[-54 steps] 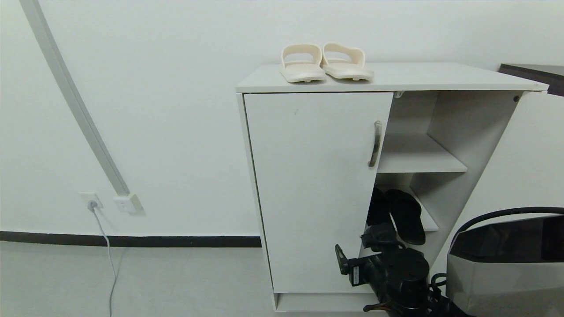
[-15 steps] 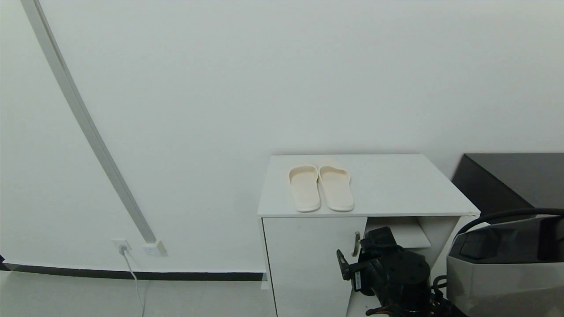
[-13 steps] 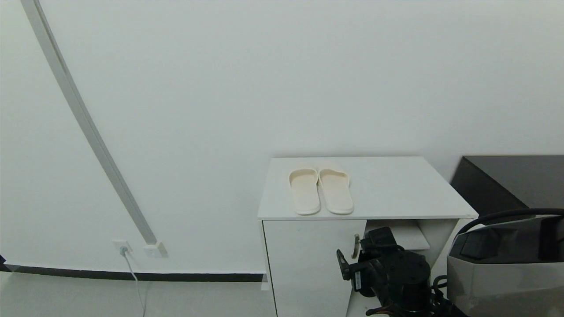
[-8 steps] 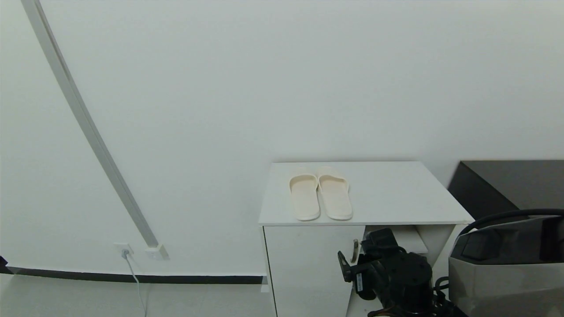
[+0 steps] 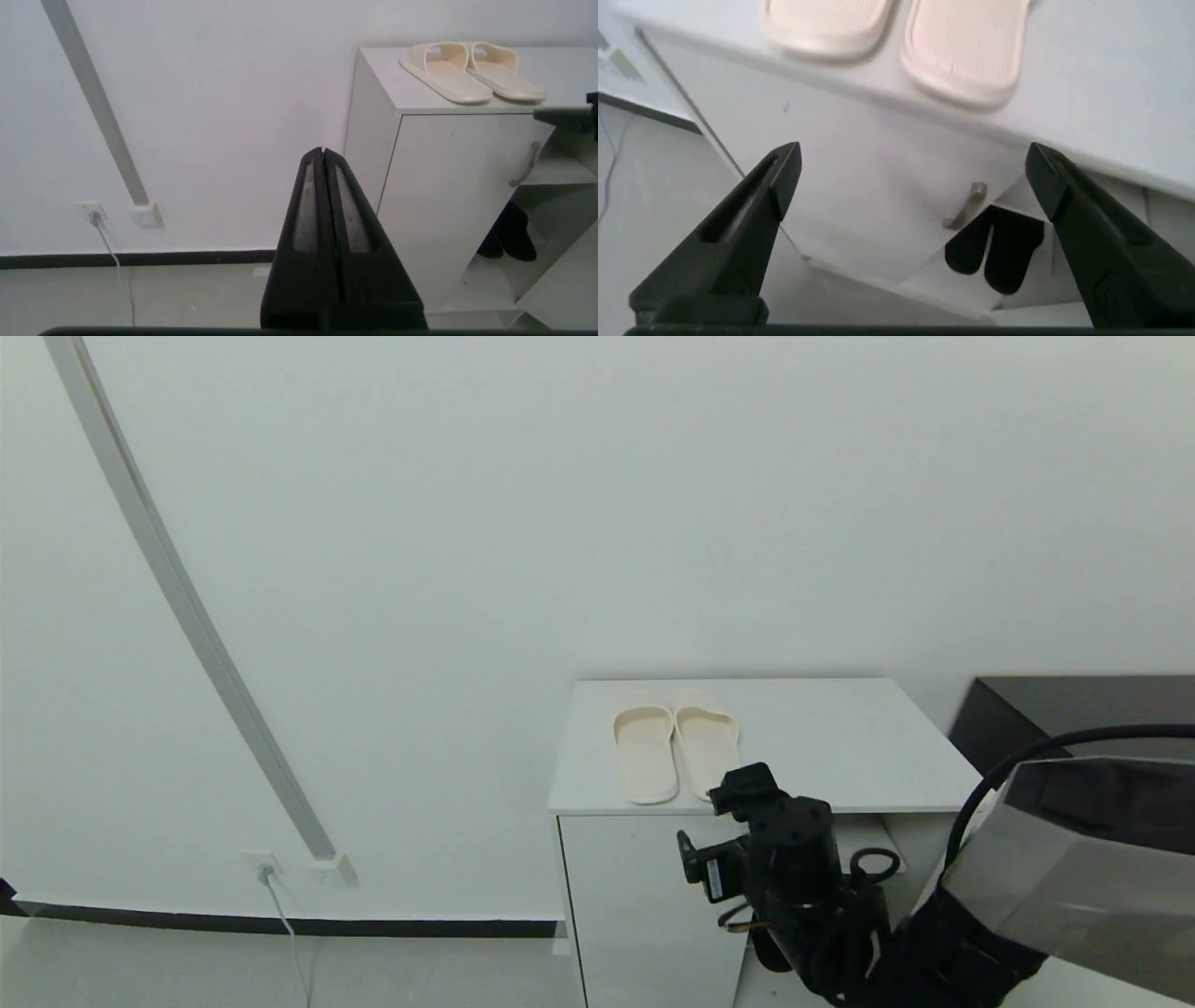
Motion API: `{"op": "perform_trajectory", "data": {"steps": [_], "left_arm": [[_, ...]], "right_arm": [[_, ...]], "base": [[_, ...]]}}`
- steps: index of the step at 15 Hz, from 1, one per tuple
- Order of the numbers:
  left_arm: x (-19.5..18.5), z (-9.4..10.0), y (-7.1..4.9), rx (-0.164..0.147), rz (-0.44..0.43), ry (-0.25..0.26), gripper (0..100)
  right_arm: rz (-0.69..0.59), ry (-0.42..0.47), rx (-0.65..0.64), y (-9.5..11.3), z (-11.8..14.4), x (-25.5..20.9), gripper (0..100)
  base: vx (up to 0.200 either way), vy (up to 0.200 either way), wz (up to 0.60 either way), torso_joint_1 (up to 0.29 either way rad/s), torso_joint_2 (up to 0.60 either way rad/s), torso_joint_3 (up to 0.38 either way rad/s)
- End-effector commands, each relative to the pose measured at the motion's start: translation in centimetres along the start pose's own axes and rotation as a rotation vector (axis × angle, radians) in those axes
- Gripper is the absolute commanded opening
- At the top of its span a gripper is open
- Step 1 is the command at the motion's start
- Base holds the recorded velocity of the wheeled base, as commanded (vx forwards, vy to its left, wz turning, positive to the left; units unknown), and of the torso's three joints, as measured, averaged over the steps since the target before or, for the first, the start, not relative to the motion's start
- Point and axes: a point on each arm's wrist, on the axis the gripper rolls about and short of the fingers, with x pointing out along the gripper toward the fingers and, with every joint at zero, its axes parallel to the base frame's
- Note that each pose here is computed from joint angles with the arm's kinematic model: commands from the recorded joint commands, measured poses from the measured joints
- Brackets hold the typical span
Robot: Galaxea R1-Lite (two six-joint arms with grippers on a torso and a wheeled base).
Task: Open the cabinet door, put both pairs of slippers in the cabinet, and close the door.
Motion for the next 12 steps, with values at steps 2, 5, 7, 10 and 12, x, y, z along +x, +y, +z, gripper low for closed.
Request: {"op": "perform_trajectory", "data": {"steps": [2, 5, 7, 10, 12], "left_arm": [[0.0, 0.0, 0.0, 0.001, 0.000, 0.001, 0], [0.0, 0.0, 0.0, 0.001, 0.000, 0.001, 0], [0.0, 0.0, 0.0, 0.001, -0.002, 0.001, 0], [0.0, 0.0, 0.0, 0.003, -0.003, 0.001, 0], [0.0, 0.0, 0.0, 0.003, -0.003, 0.001, 0]], "right_arm": [[0.014, -0.034, 0.174, 1.4, 9.0, -1.0, 100], [-0.058, 0.021, 0.224, 2.5, 9.9, -0.6, 100], [-0.066, 0.043, 0.211, 2.8, 8.8, 0.1, 100], [-0.071, 0.055, 0.201, 3.1, 7.2, 0.7, 100], [-0.072, 0.054, 0.201, 3.0, 6.2, 0.9, 100]], "base": [[0.000, 0.000, 0.00, 0.000, 0.00, 0.000], [0.000, 0.000, 0.00, 0.000, 0.00, 0.000], [0.000, 0.000, 0.00, 0.000, 0.00, 0.000], [0.200, 0.000, 0.00, -0.007, 0.00, 0.004], [0.200, 0.000, 0.00, 0.005, 0.00, 0.005]]}}
